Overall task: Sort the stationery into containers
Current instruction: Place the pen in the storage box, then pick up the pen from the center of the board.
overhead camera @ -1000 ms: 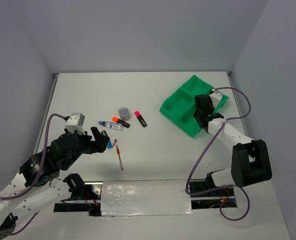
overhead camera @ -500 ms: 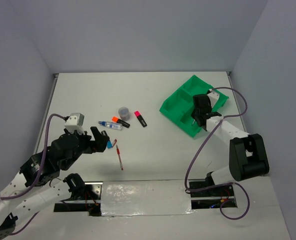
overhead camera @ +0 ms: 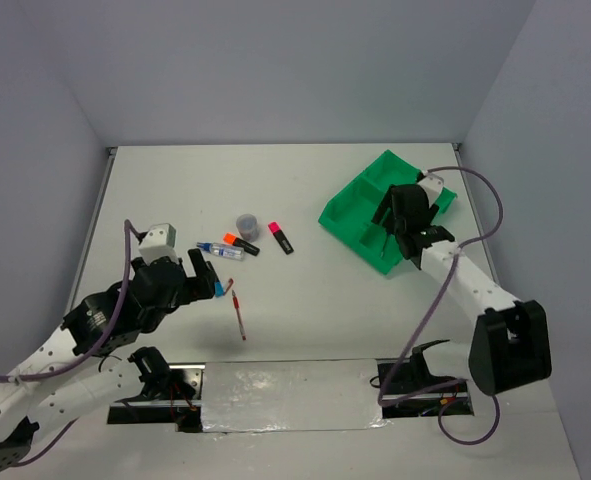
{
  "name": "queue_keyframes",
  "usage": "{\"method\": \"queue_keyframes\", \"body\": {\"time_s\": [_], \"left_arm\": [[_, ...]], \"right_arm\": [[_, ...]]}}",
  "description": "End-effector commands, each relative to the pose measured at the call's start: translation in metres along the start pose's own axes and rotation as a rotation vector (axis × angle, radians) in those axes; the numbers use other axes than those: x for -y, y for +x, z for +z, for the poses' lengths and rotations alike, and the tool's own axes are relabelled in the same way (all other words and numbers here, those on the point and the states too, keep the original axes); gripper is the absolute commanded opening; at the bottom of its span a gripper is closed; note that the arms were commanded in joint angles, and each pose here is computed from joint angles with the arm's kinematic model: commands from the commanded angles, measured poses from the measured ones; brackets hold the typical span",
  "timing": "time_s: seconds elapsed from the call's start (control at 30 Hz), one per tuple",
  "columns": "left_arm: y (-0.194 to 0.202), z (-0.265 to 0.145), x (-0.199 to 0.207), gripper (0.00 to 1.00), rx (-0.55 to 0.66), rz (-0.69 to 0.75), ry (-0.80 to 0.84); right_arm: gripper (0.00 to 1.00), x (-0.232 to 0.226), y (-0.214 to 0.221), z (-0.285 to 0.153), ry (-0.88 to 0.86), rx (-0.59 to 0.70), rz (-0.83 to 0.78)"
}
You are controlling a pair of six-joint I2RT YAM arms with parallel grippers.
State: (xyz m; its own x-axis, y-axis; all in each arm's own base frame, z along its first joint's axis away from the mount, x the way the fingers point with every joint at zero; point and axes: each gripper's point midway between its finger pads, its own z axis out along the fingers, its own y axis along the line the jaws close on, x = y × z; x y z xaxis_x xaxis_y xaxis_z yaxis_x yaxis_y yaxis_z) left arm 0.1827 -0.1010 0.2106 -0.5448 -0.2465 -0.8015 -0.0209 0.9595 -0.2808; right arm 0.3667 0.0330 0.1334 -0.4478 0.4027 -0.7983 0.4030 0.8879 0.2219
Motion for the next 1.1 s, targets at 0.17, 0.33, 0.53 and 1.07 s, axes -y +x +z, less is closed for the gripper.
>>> {"method": "queue_keyframes", "body": {"time_s": [0.17,0.33,0.53,1.07], "left_arm": [[0.012,0.031,-0.015,0.99,-0.04,-0.118,-0.233],[0.002,0.055,-0.035,0.99,-0.067,-0.208,-0.313],[-0.049,0.035,-0.061,0.99,-0.016,-0.107,-0.365],[-0.071,-0.011,-0.073,0.99,0.225,-0.076,-0.262]], "right_arm": [[1.0,-0.141,0.029,-0.122,-0.47,-0.018,-0.257],[0.99,-0.188,0.115,-0.164,-0.581,-0.153,-0.356],[0.89,-0.244,0.205,-0.196,-0.587,-0.279,-0.589],[0.59,-0.278,0.307,-0.195,-0.568,-0.454,-0.774]]}}
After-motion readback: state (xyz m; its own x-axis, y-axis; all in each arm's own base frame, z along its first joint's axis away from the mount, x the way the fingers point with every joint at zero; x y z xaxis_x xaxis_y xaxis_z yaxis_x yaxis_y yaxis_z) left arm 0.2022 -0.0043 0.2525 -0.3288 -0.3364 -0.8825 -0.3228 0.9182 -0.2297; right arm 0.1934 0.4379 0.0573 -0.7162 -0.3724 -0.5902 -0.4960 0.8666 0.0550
